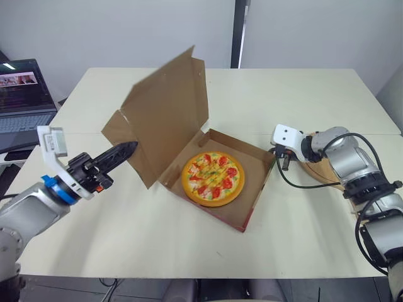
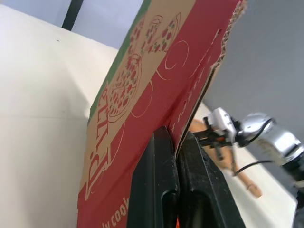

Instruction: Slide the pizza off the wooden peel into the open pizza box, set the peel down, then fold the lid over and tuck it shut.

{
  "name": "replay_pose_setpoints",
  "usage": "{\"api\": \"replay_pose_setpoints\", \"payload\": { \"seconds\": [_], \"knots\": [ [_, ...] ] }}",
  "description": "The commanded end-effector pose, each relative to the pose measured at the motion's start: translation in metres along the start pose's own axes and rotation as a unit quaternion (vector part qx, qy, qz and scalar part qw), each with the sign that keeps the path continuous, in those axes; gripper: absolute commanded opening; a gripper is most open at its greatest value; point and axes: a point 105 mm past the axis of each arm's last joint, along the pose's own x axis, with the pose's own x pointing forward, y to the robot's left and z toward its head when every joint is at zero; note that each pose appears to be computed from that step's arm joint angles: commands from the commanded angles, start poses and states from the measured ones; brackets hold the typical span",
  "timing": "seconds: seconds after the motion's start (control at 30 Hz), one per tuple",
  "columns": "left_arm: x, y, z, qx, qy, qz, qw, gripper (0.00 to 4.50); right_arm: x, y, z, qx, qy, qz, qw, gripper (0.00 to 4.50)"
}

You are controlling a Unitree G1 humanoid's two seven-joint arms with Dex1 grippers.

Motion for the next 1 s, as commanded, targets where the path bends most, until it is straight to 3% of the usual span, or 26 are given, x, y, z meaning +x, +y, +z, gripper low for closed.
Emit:
{"api": "replay_pose_setpoints", "payload": {
  "seconds": [0.03, 0.33, 0.6, 1.0],
  "knots": [
    [0.011, 0.002, 0.008, 0.046, 0.017, -0.022, 0.999, 0.00, -0.010, 0.015, 0.019, -0.019, -0.037, 0.035, 0.999, 0.04],
    [0.043, 0.027, 0.032, 0.123, 0.021, -0.035, 0.992, 0.00, -0.011, 0.046, 0.042, -0.012, -0.078, 0.056, 0.995, 0.04],
    [0.055, 0.048, 0.052, 0.176, -0.016, 0.000, 0.984, 0.00, -0.007, 0.064, 0.059, 0.016, -0.119, 0.037, 0.992, 0.04],
    [0.063, 0.058, 0.046, 0.201, -0.021, 0.012, 0.979, 0.00, 0.007, 0.071, 0.072, 0.056, -0.154, 0.004, 0.987, 0.04]
  ]
}}
